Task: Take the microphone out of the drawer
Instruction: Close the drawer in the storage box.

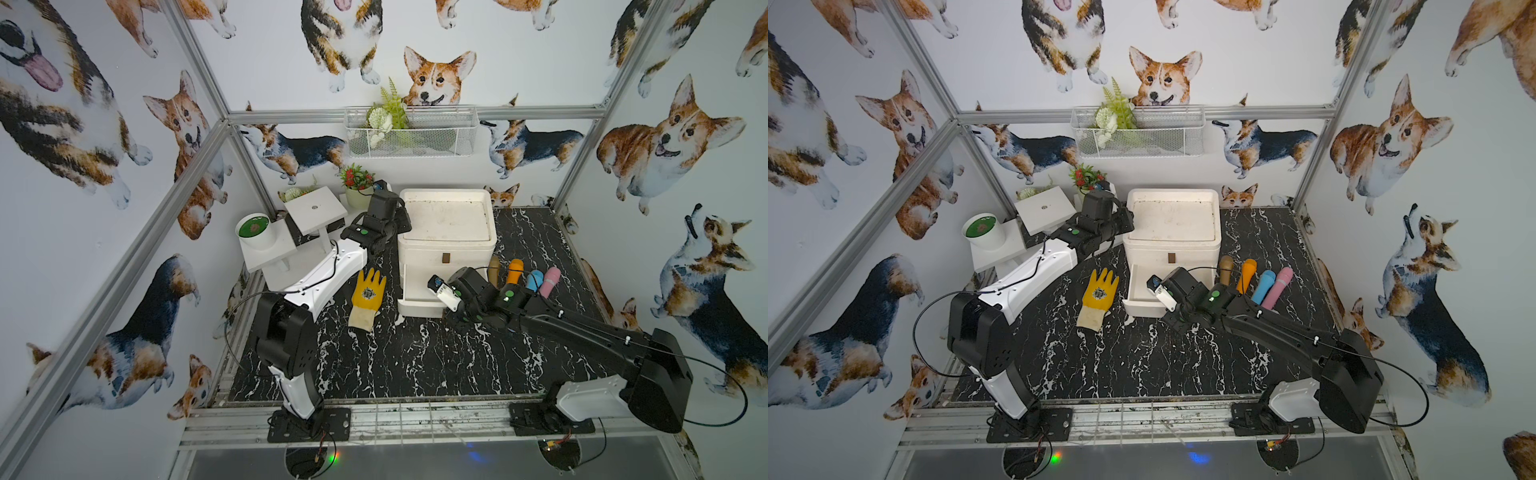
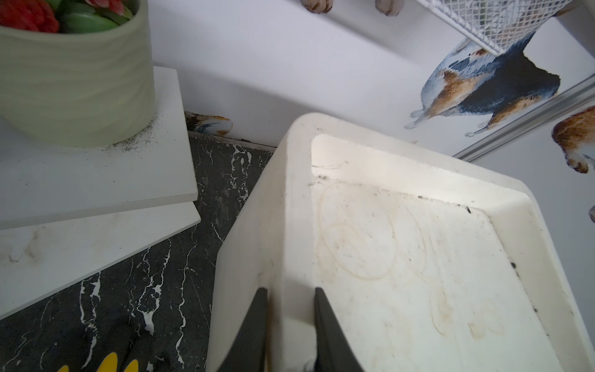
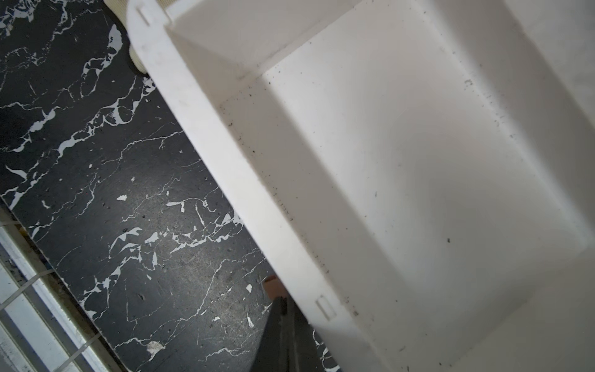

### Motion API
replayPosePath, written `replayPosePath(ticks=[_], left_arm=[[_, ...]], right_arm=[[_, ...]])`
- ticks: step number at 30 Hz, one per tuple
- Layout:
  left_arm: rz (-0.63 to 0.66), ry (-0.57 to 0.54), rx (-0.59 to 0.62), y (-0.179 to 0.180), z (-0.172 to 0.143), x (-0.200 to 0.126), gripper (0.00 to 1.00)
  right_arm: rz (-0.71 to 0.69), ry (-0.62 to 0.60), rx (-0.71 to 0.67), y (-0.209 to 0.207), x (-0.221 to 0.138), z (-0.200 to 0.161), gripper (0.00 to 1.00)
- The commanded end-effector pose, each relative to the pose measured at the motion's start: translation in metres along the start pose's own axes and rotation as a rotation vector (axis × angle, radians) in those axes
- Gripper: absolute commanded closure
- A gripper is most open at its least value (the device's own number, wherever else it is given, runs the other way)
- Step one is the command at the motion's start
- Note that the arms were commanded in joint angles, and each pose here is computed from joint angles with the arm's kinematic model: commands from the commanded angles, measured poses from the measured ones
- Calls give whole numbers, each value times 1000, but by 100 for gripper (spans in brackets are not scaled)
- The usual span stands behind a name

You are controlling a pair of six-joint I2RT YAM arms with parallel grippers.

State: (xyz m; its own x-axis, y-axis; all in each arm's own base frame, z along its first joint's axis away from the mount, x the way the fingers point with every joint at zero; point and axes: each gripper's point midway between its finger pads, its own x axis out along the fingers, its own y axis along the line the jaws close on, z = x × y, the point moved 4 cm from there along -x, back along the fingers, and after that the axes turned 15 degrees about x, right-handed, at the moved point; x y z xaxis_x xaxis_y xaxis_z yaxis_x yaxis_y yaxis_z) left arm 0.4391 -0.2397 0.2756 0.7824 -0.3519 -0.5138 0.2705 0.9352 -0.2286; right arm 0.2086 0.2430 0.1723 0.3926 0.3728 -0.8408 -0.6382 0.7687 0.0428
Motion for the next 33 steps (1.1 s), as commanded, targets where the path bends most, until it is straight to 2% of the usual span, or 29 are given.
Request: replayPosePath(ticks=[1, 5, 20, 29, 33], left_arm=[[56, 346, -29, 17, -75, -2, 91], [47, 345, -30, 15, -73, -2, 94], [34, 360, 8, 13, -69, -4, 96], [30, 400, 50, 13, -71, -5, 97], [35, 405, 52, 13, -72, -6, 97]], right_arm=[[-114, -164, 16, -15, -2, 25, 100], [-150, -231, 35, -20, 0, 24, 100], [-273, -412, 88, -36, 9, 27, 100], [-297, -470, 64, -37, 12, 33, 100], [-312, -445, 42, -37, 23, 37, 100]])
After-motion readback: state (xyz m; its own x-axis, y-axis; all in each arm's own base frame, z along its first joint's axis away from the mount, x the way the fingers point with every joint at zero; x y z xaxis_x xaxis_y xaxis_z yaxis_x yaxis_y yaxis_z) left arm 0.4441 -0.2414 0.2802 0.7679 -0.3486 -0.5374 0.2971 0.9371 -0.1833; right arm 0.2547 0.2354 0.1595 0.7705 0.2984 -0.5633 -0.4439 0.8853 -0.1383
